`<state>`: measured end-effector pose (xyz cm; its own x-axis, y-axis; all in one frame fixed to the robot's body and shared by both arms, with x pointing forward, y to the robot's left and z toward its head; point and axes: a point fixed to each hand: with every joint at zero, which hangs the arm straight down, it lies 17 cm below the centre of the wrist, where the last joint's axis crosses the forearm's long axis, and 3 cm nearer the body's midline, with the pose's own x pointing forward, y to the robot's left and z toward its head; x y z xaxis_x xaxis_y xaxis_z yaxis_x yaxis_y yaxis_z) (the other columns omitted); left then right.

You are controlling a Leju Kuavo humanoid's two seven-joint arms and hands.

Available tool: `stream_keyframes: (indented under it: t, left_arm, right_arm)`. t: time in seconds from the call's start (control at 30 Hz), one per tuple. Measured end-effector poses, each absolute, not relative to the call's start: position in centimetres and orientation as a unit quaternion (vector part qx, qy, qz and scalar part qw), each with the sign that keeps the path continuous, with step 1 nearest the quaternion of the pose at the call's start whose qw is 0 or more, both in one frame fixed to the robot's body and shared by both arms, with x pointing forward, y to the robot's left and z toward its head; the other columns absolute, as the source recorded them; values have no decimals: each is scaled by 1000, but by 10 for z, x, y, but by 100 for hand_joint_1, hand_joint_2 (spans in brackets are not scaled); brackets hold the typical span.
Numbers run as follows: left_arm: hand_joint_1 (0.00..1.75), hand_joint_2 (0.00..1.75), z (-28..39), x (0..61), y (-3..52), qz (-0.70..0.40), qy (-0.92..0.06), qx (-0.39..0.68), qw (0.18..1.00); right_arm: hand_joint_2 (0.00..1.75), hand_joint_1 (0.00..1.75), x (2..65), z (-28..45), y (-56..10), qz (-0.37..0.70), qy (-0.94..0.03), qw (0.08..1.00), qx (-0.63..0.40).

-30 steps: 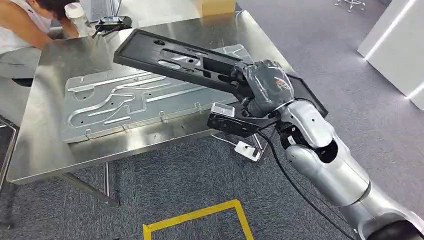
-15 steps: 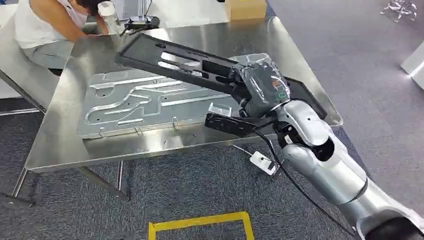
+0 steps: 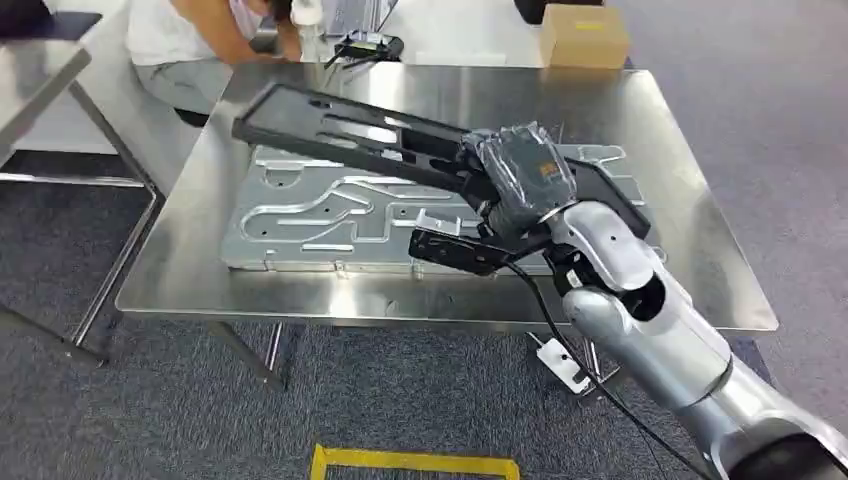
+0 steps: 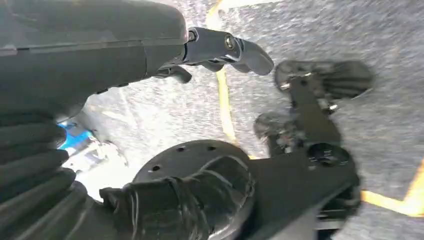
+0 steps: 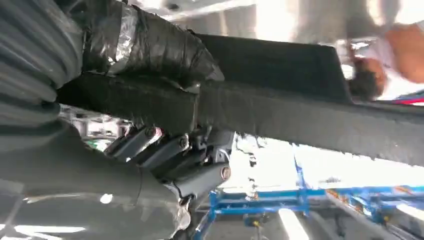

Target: Take the parts from the cabinet and place them on the table.

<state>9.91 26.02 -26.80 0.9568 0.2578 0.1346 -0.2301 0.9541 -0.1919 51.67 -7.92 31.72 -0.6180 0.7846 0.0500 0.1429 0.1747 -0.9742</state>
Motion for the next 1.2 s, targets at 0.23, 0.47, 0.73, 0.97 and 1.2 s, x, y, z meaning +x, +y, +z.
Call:
stream_keyframes:
  t: [0.23,0.47,0.73,0.97,1.2]
  left_arm:
    - [0,175,-268,95,259,119,-76,-91,986]
    - [0,175,-268,96,264,114,-79,-90,986]
    - [0,175,-268,94,265,115,-79,-89,986]
    - [0,175,-268,94,266,116,-79,-87,986]
    - [0,175,-267,100,266,116,-83,-87,986]
  right_arm:
    - [175,175,536,299,-94,565,-687,313,-333]
    - [175,175,560,294,-111,573,-664,329,-349]
    - [175,175,582,264,-139,590,-618,361,-375]
    - [175,175,601,244,-167,594,-582,393,-392]
    - [175,175,607,222,-185,600,-557,416,-395]
